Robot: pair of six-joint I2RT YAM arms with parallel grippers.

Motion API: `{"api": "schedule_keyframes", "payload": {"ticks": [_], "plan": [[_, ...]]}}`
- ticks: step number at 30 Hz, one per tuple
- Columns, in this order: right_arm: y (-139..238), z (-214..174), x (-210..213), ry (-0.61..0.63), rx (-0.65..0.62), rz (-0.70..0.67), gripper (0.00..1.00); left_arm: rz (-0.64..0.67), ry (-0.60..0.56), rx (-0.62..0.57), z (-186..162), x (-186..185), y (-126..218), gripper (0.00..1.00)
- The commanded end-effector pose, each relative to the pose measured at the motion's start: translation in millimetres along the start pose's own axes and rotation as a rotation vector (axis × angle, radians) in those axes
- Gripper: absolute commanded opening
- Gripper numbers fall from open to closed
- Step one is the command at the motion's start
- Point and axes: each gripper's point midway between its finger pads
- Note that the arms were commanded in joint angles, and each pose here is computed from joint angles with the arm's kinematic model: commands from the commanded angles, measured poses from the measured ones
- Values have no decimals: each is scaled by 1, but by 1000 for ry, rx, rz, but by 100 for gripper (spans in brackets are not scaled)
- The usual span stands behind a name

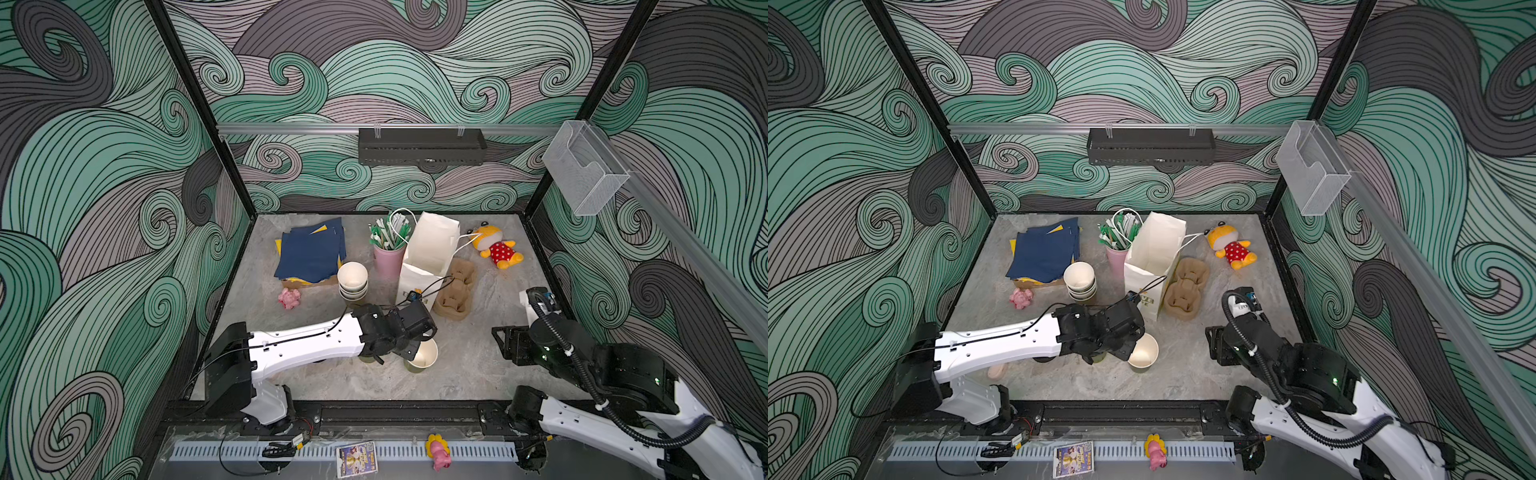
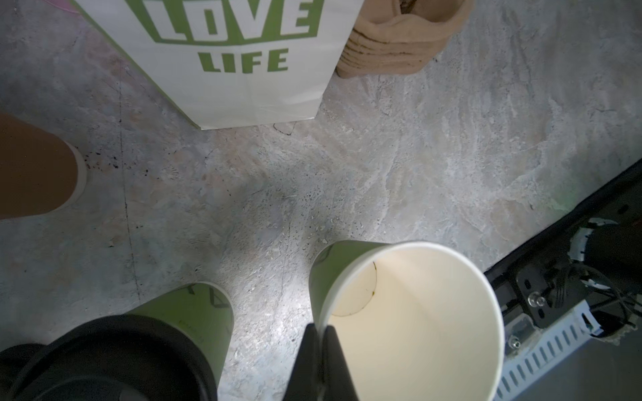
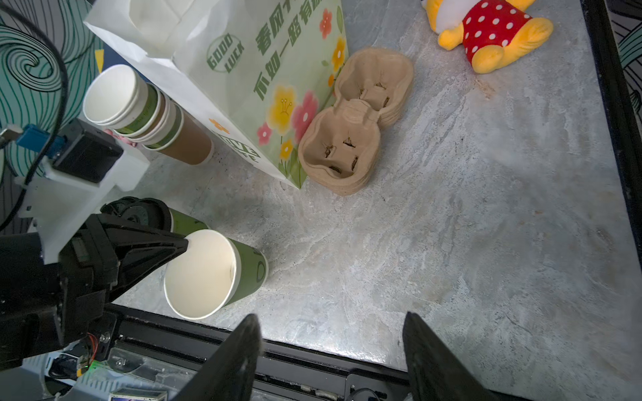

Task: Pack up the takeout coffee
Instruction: 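Pull the top green paper cup off the stack with the left gripper, then move the left gripper to a black lid on the table and grasp it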

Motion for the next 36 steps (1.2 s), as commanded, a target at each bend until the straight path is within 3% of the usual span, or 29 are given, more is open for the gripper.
{"api": "schedule_keyframes", "payload": {"ticks": [1, 3, 7, 12, 15, 18, 21, 23, 28, 30, 36], "plan": [[0, -2, -8, 19, 11, -45, 66, -20, 66, -25, 14, -4, -7, 0], [1, -2, -7, 14, 14, -39, 66, -16, 71, -14, 14, -4, -11, 0], [2, -3, -8, 0, 16, -30, 66, 5, 75, 3, 13, -1, -14, 26], [4, -4, -6, 3, 22, -16, 66, 14, 63, -12, 13, 5, -5, 49], [6, -3, -1, 20, 34, -2, 67, 16, 37, -62, 20, 13, 30, 56], [5, -3, 24, 102, 75, 65, 68, 21, 45, -221, 34, 35, 87, 63], [8, -13, 90, 196, 169, 331, 69, 98, 115, -397, 35, 79, 132, 75], [9, -17, 123, 228, 207, 452, 69, 142, 206, -431, 21, 117, 147, 76], [-4, -25, 163, 302, 297, 505, 69, 353, 506, -320, -53, 205, 153, 75], [-11, -26, 168, 325, 311, 480, 69, 403, 556, -229, -79, 217, 139, 77], [-26, -27, 161, 324, 299, 407, 69, 357, 668, -42, -124, 211, 79, 89]]}}
Point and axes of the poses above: each gripper's point midway between its finger pads, its own y axis back along the fingers, its own x axis along the line the jaws close on, z = x × y, and after that the axes turned 14 degrees about -y, right-handed
